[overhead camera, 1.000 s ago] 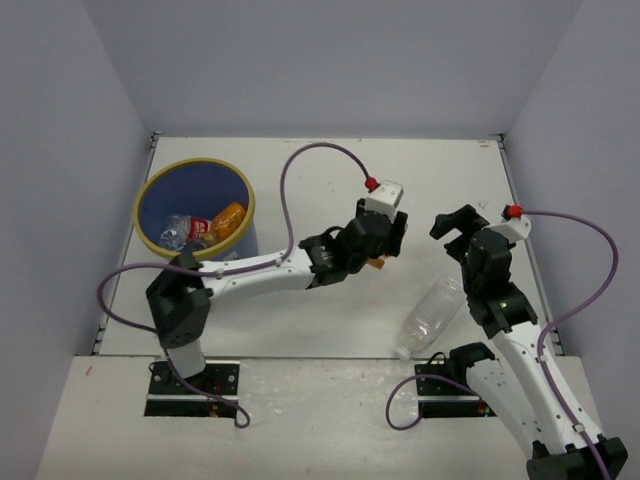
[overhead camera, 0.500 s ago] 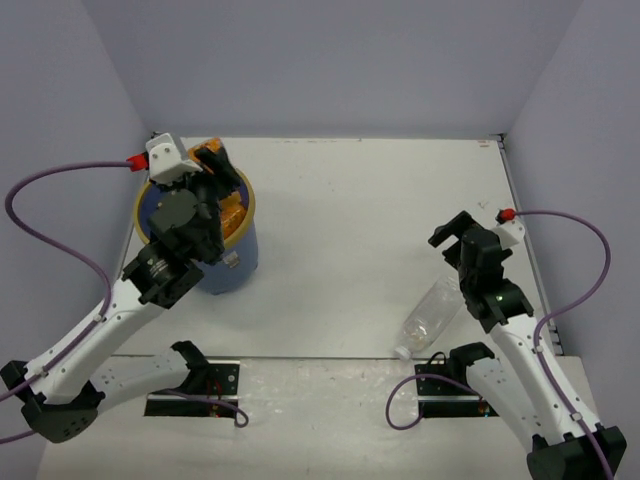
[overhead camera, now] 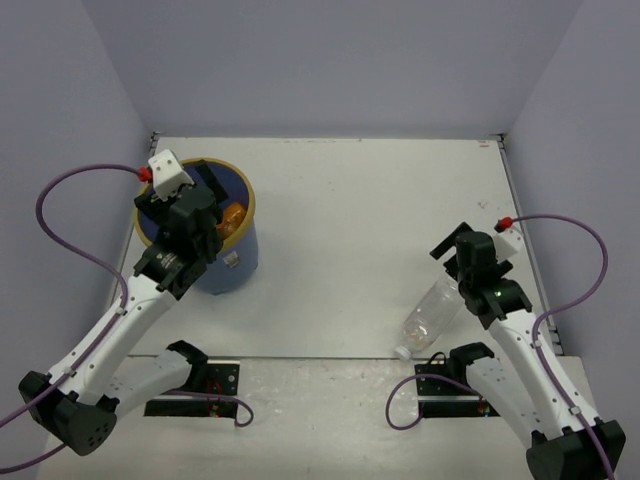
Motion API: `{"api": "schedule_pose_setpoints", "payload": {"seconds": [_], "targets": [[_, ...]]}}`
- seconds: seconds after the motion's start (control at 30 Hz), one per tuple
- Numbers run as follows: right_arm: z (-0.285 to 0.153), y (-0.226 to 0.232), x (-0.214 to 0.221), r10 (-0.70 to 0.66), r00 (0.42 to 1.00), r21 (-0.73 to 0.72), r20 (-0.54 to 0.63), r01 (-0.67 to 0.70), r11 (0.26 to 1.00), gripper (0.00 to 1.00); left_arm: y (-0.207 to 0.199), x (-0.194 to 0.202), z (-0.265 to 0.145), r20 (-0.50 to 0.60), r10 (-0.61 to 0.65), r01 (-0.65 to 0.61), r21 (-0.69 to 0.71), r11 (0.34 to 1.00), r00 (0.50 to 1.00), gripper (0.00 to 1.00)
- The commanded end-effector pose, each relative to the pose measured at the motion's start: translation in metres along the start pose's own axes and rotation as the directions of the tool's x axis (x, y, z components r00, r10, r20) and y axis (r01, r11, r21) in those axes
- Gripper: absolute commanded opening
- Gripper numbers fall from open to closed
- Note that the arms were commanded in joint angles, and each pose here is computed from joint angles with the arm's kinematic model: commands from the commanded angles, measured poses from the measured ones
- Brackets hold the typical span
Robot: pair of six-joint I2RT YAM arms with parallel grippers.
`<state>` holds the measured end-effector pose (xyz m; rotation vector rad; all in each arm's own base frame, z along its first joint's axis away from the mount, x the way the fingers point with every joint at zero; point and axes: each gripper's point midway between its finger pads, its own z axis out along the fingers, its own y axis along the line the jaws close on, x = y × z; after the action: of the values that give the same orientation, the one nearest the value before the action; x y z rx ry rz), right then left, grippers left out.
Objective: Put the plastic bottles in the bin
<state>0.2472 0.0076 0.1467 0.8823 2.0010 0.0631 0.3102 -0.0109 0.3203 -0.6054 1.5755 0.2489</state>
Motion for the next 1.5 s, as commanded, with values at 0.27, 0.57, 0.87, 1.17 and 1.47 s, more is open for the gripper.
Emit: {"api": "schedule_pose_setpoints", "payload": {"seconds": [0.27, 0.57, 0.87, 1.17, 1.47], "targets": [[-0.025, -0.056, 0.031, -0.015, 0.989, 0.206, -0.149, 0.046, 0.978, 0.99, -0.093, -0.075, -0.02, 0.03, -0.137, 0.11, 0.438, 0.892, 0.99, 1.0], [-0.003, -0.044, 0.057, -0.059, 0.963, 0.189, -0.263, 0.112, 0.976, 0.99, -0.141, -0.028, -0.071, -0.024, -0.046, 0.047, 0.79, 0.611, 0.999, 1.0], [0.019, -0.05, 0.077, -0.085, 0.943, 0.243, -0.322, 0.169, 0.955, 0.99, -0.172, 0.014, -0.125, -0.044, 0.047, 0.03, 0.965, 0.26, 0.998, 1.0], [0.029, -0.031, 0.083, -0.112, 0.929, 0.16, -0.352, 0.178, 0.971, 0.54, -0.171, 0.023, -0.143, -0.055, 0.059, 0.044, 0.985, 0.168, 0.997, 1.0], [0.031, -0.001, 0.083, -0.153, 0.923, 0.004, -0.354, 0.165, 0.986, 0.23, -0.171, 0.041, -0.146, -0.113, 0.092, 0.097, 0.982, 0.161, 0.989, 1.0]]}}
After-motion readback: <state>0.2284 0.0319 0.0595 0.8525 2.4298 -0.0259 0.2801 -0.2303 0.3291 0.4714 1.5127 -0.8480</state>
